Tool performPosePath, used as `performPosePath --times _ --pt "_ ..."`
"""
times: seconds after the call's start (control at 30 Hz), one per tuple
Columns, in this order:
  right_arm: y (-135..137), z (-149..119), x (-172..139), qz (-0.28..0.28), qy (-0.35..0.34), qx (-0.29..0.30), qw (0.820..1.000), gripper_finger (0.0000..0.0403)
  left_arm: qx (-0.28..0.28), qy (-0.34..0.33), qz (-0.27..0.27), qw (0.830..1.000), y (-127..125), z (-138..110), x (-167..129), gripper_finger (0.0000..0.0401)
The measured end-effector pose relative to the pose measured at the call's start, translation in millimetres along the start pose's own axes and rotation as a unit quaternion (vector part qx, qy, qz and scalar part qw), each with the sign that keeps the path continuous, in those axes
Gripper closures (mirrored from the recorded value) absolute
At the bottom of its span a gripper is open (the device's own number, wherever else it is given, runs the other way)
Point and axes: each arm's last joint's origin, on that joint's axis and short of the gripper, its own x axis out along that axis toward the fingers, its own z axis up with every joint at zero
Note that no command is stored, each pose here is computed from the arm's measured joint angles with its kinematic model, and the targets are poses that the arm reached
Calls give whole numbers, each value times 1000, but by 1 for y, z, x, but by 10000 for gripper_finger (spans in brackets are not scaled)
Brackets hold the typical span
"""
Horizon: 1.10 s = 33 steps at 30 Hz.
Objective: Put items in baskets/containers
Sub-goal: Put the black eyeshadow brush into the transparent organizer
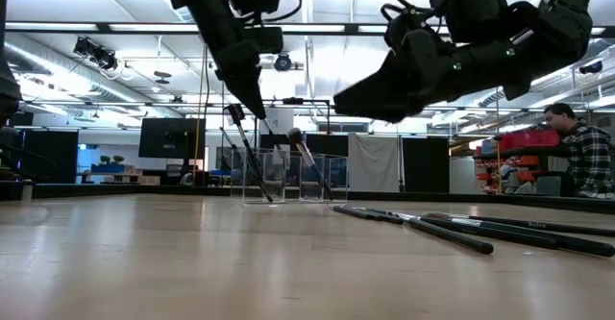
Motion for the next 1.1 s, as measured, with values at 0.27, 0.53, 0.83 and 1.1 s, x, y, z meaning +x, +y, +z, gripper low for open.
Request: performPosePath --times 0.27,0.53,0.83,1.1 --pt "34 -17 -7 -6 77 2 997 206 2 17 5 1000 1 -1 12 319" --pt "72 -35 -23 -8 157 79 984 213 5 -8 4 1000 -3 4 6 276" --pt "95 -31 -53 -35 187 77 979 211 8 -17 0 1000 -8 6 5 272" --pt "98 -46 -81 -151 215 100 960 211 1 -23 0 1000 -8 7 5 272"
